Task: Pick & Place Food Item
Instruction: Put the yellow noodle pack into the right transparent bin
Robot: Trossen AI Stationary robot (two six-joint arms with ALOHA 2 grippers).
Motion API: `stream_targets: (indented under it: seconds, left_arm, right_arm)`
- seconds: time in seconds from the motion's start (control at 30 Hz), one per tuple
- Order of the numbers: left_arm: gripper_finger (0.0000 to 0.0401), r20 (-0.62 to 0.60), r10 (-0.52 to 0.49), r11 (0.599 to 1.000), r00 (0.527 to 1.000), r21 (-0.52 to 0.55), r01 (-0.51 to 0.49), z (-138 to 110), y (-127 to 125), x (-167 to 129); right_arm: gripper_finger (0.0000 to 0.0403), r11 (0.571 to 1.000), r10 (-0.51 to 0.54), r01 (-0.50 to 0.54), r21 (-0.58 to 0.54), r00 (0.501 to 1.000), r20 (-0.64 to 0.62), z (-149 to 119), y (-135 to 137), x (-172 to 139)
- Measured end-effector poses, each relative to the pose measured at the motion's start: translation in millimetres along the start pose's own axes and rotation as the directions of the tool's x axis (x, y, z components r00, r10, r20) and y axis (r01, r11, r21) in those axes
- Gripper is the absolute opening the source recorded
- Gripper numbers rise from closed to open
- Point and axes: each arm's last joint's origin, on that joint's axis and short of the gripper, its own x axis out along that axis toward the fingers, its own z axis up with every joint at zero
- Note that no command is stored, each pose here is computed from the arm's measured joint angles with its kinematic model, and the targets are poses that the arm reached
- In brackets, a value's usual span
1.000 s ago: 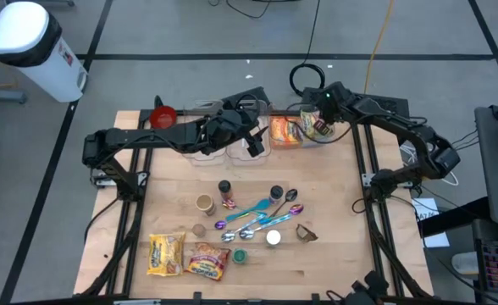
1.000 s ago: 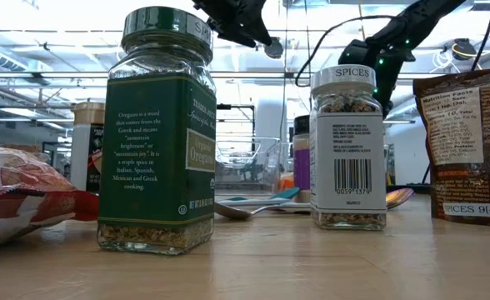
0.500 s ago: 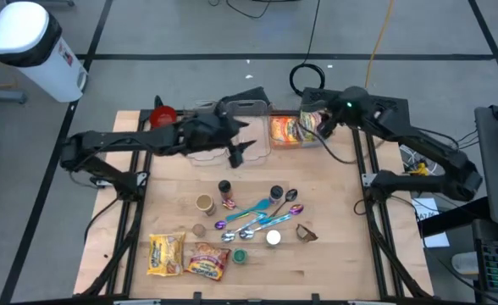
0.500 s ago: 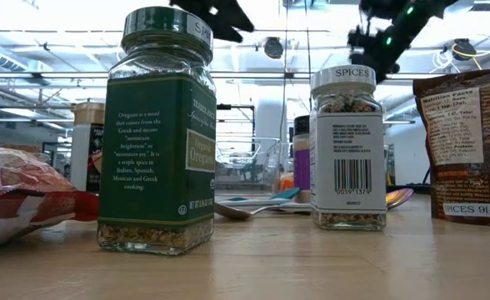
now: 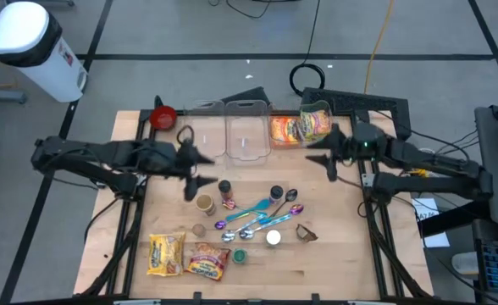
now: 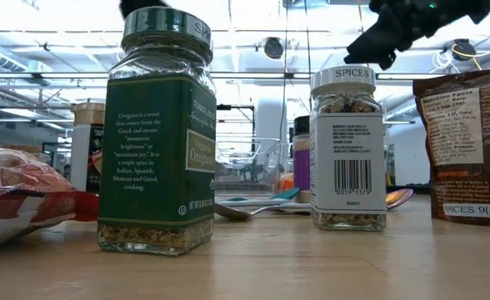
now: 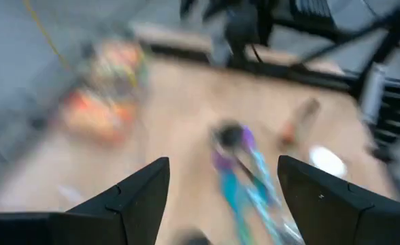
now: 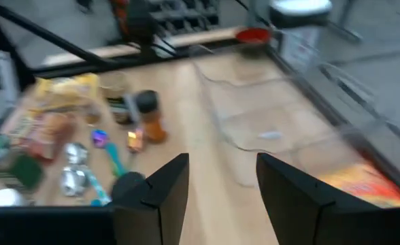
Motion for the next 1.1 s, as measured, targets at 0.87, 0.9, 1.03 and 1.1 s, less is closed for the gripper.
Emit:
stream_targets:
  seconds: [0.87, 0.9, 1.03, 1.1]
  left_arm:
    - [0.0282, -0.876, -0.030, 0.576, 0.482, -0.409, -0.708, -140, -110, 5]
    - [0.0282, -0.886, -0.034, 0.557, 0.463, -0.401, -0.727, -143, -114, 5]
    - [0.0282, -0.911, -0.021, 0.489, 0.412, -0.369, -0.791, -155, -122, 5]
    - [0.0282, -0.916, -0.007, 0.465, 0.400, -0.358, -0.810, -158, -124, 5]
  right_arm:
    - [0.0159, 0.978, 0.185, -0.166, -0.128, 0.970, 0.161, -28, 27, 15]
    - [0.0159, 0.978, 0.185, -0.166, -0.127, 0.970, 0.157, -29, 27, 16]
    - [0.0159, 0.978, 0.184, -0.167, -0.125, 0.972, 0.145, -30, 27, 18]
    - [0.0159, 0.978, 0.184, -0.167, -0.125, 0.973, 0.142, -30, 27, 18]
